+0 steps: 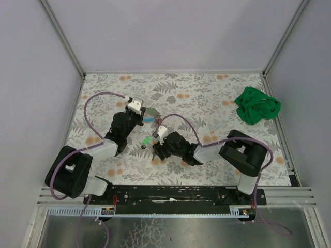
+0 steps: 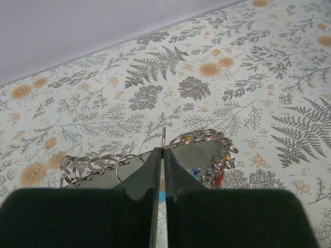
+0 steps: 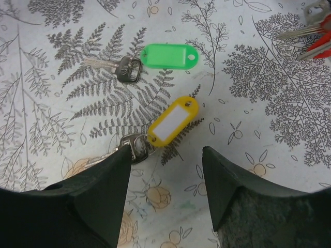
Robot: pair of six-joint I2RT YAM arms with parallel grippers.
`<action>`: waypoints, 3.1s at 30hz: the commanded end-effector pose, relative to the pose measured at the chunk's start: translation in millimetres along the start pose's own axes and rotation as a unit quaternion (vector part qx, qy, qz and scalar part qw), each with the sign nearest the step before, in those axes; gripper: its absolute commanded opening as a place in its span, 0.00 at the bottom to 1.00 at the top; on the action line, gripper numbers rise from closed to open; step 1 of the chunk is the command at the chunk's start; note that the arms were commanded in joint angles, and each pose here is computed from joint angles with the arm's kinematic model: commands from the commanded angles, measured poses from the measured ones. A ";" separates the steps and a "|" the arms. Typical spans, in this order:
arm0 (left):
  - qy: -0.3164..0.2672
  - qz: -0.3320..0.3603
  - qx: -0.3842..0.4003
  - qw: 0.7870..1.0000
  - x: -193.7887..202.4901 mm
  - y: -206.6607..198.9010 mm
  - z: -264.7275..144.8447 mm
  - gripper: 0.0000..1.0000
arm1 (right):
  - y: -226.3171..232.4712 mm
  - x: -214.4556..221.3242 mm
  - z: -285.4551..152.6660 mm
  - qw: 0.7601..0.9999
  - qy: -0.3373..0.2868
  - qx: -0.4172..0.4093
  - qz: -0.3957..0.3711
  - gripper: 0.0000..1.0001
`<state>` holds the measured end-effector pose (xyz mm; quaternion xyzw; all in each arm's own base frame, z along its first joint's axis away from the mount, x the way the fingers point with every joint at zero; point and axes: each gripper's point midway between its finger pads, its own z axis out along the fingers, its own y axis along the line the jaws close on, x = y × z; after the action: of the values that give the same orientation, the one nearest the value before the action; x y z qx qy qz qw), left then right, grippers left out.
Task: Put the keys on the keyring
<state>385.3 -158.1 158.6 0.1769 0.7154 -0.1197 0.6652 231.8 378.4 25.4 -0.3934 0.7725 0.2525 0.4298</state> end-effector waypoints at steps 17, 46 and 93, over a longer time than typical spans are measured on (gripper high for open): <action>-0.048 -0.017 0.094 0.994 -34.3 -35.9 2.9 0.00 | -33.2 36.6 -13.5 0.986 0.061 0.146 0.058 0.45; -0.048 0.024 0.310 0.949 -29.0 -150.0 -50.3 0.00 | -117.6 30.9 -146.8 0.947 0.102 0.252 0.174 0.51; -0.028 0.019 0.337 0.941 6.5 -163.6 -68.6 0.00 | -120.3 28.1 -132.1 0.958 0.144 0.196 0.151 0.04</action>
<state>254.4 -272.2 130.3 0.3918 0.6438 -0.3399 0.5626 247.7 192.6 34.6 -0.1873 0.9330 0.0753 0.2979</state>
